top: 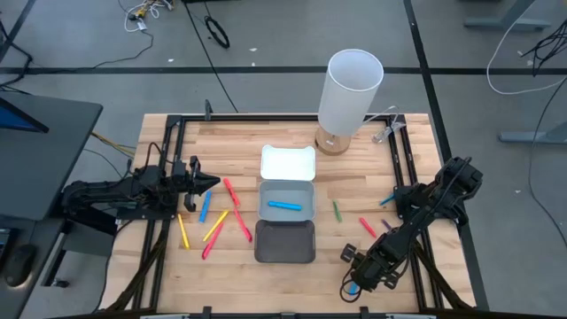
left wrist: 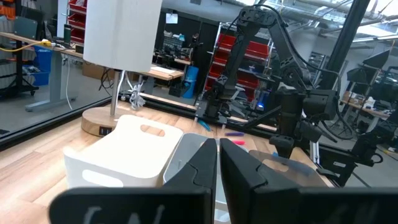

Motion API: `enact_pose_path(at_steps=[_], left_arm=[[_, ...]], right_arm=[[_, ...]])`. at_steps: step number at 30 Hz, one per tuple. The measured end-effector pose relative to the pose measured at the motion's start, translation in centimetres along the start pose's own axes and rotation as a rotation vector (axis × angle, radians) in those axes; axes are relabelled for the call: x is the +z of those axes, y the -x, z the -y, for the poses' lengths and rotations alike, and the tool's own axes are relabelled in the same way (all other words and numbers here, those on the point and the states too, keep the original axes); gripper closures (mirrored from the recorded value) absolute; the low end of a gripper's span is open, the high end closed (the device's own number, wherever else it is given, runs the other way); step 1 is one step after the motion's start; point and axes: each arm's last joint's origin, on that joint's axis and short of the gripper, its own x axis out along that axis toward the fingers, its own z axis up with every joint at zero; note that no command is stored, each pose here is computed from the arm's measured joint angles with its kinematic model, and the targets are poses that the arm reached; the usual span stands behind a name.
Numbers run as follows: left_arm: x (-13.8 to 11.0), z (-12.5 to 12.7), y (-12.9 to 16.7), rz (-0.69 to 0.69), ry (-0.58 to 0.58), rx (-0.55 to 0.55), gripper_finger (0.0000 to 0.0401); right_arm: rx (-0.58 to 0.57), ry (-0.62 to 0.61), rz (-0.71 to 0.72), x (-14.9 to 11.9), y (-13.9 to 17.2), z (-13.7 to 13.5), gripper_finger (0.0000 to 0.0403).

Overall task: Pick & Place Markers
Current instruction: Put the light blue highlighter pen into the gray bin

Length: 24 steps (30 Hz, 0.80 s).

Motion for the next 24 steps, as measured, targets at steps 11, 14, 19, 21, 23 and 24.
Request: enact_pose_path(at_steps=[11, 14, 19, 21, 23, 24], left_arm=[[0.0, 0.0, 0.0, 0.000, 0.000, 0.000, 0.0378], [0.0, 0.0, 0.0, 0.000, 0.000, 0.000, 0.0378], [0.0, 0.0, 0.0, 0.000, 0.000, 0.000, 0.0378], [0.0, 0.0, 0.0, 0.000, 0.000, 0.000, 0.0378], [0.0, 0.0, 0.0, 0.000, 0.000, 0.000, 0.0378], [0.0, 0.0, 0.0, 0.000, 0.000, 0.000, 0.0378]], right_arm=[[-0.031, -0.176, 0.018, -0.1, 0.7, 0.2, 0.0359], [-0.032, -0.256, 0.024, 0.0, 1.6, 0.4, 0.0359], [-0.028, -0.353, 0.009, -0.1, 3.4, 0.7, 0.0344], [-0.023, -0.391, -0.006, -0.1, 4.2, 0.8, 0.0344], [-0.021, -0.437, -0.020, -0.2, 5.1, 1.1, 0.0348], [-0.017, -0.466, -0.026, -0.3, 5.5, 1.2, 0.0349]])
